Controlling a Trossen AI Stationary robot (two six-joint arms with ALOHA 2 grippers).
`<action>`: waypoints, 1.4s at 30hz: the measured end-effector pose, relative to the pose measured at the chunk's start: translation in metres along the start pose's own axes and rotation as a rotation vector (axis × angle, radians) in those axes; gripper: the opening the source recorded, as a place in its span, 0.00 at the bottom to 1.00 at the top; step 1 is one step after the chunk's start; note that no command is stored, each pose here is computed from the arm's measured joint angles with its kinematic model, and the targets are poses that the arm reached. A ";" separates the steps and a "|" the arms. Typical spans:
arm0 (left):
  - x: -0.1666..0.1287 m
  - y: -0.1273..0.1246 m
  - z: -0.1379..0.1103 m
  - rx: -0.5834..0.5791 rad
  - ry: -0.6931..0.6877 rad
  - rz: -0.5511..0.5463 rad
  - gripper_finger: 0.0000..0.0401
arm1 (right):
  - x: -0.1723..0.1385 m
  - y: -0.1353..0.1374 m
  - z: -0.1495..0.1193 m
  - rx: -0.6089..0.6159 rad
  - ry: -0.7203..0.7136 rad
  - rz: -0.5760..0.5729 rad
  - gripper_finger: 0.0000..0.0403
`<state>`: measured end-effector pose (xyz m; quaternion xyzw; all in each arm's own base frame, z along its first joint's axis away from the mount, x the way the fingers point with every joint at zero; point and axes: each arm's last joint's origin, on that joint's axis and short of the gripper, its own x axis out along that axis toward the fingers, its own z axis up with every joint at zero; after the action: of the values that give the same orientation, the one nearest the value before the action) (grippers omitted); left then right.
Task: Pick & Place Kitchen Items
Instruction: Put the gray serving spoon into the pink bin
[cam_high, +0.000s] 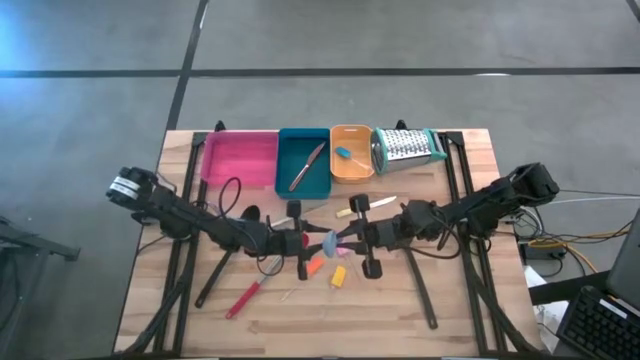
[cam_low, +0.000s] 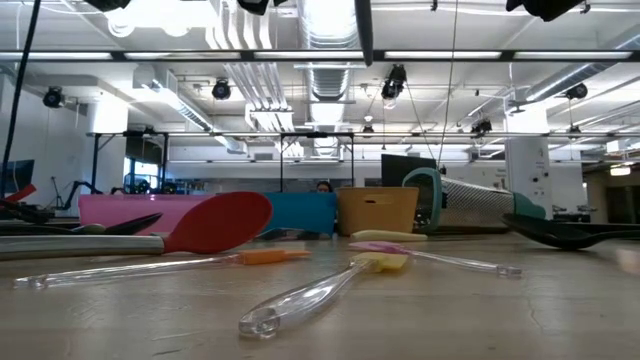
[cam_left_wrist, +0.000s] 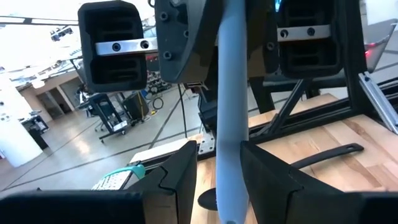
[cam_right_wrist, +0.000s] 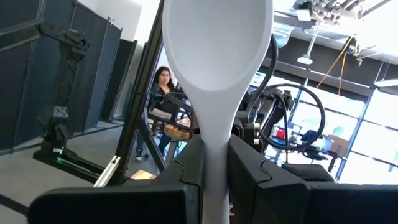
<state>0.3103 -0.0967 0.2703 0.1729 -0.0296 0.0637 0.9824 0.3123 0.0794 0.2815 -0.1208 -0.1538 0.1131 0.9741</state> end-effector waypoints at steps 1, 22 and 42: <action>0.000 0.000 0.000 0.000 -0.003 -0.005 0.32 | 0.000 0.000 0.000 0.000 -0.001 0.000 0.08; 0.009 0.014 0.000 -0.093 -0.039 -0.060 0.32 | 0.000 -0.006 -0.001 0.003 0.001 -0.018 0.08; 0.021 0.012 -0.008 -0.081 -0.029 -0.092 0.19 | 0.000 -0.005 -0.002 0.004 0.011 -0.012 0.08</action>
<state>0.3300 -0.0800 0.2692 0.1352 -0.0383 0.0150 0.9900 0.3139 0.0738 0.2807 -0.1186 -0.1488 0.1067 0.9759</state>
